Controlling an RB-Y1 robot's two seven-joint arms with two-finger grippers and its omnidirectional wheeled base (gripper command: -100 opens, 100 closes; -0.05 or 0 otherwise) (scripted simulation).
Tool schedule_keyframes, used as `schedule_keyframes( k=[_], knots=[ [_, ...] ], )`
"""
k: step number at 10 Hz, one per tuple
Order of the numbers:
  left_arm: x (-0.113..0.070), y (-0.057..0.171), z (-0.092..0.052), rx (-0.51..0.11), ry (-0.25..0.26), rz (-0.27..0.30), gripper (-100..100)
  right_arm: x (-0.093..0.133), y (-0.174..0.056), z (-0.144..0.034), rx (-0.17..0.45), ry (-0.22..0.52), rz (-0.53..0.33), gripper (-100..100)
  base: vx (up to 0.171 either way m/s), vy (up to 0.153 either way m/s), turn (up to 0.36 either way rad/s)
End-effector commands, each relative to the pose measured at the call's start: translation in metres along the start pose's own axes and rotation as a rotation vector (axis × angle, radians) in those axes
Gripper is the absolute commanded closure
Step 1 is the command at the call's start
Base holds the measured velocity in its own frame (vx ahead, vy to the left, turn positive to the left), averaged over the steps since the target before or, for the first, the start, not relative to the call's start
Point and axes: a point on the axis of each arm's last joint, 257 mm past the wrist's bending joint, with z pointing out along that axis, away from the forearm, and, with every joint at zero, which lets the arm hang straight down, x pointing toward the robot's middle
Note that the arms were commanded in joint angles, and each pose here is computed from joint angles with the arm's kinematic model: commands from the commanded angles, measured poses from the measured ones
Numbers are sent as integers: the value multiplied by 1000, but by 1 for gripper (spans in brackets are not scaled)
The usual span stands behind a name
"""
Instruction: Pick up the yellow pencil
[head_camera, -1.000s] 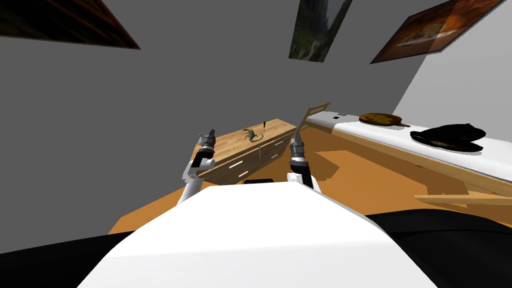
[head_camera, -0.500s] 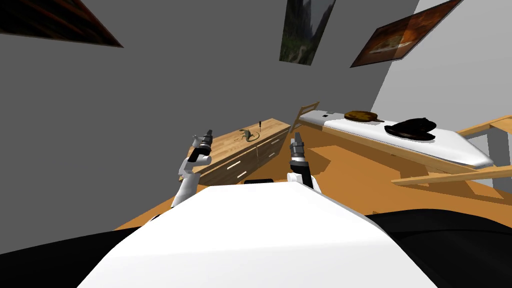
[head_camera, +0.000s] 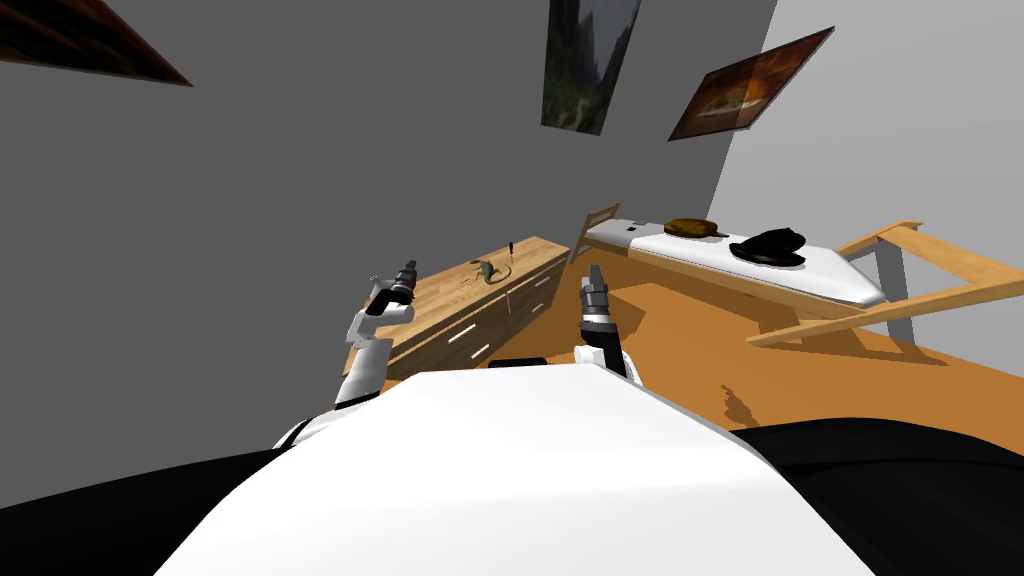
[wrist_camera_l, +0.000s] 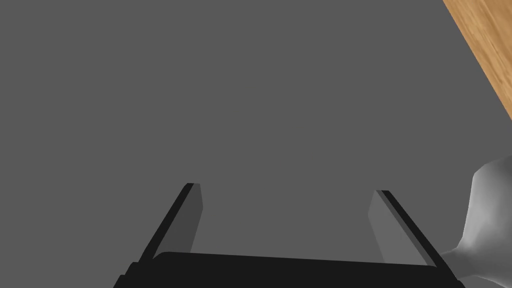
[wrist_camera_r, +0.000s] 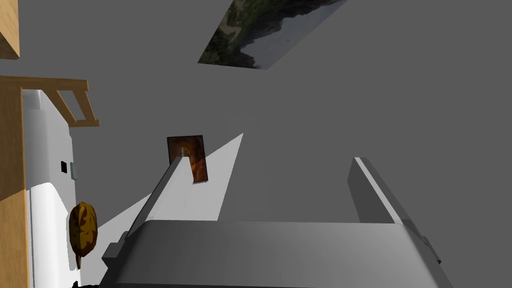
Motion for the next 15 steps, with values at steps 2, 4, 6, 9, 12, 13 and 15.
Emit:
schedule_keyframes(
  k=[2,4,6,9,12,13,15],
  knots=[
    [-26,18,13,-77,-22,2,-100,0,0,0,0,0,0,0,-10,-6,-77],
    [-49,37,21,-151,-43,-4,-100,0,0,0,0,0,0,0,-10,-10,-232],
    [-43,59,19,-216,-26,-9,-100,0,0,0,0,0,0,0,-5,-3,-35],
    [-65,84,23,-308,-44,-28,-100,0,0,0,0,0,0,0,0,-9,-120],
    [-86,108,23,-401,-63,-56,-100,0,0,0,0,0,0,0,4,-10,-113],
    [-111,118,24,-445,-98,-86,-100,0,0,0,0,0,0,0,14,-20,-204],
    [-106,131,19,-494,-83,-92,-100,0,0,0,0,0,0,0,7,-5,-63]
  ],
)
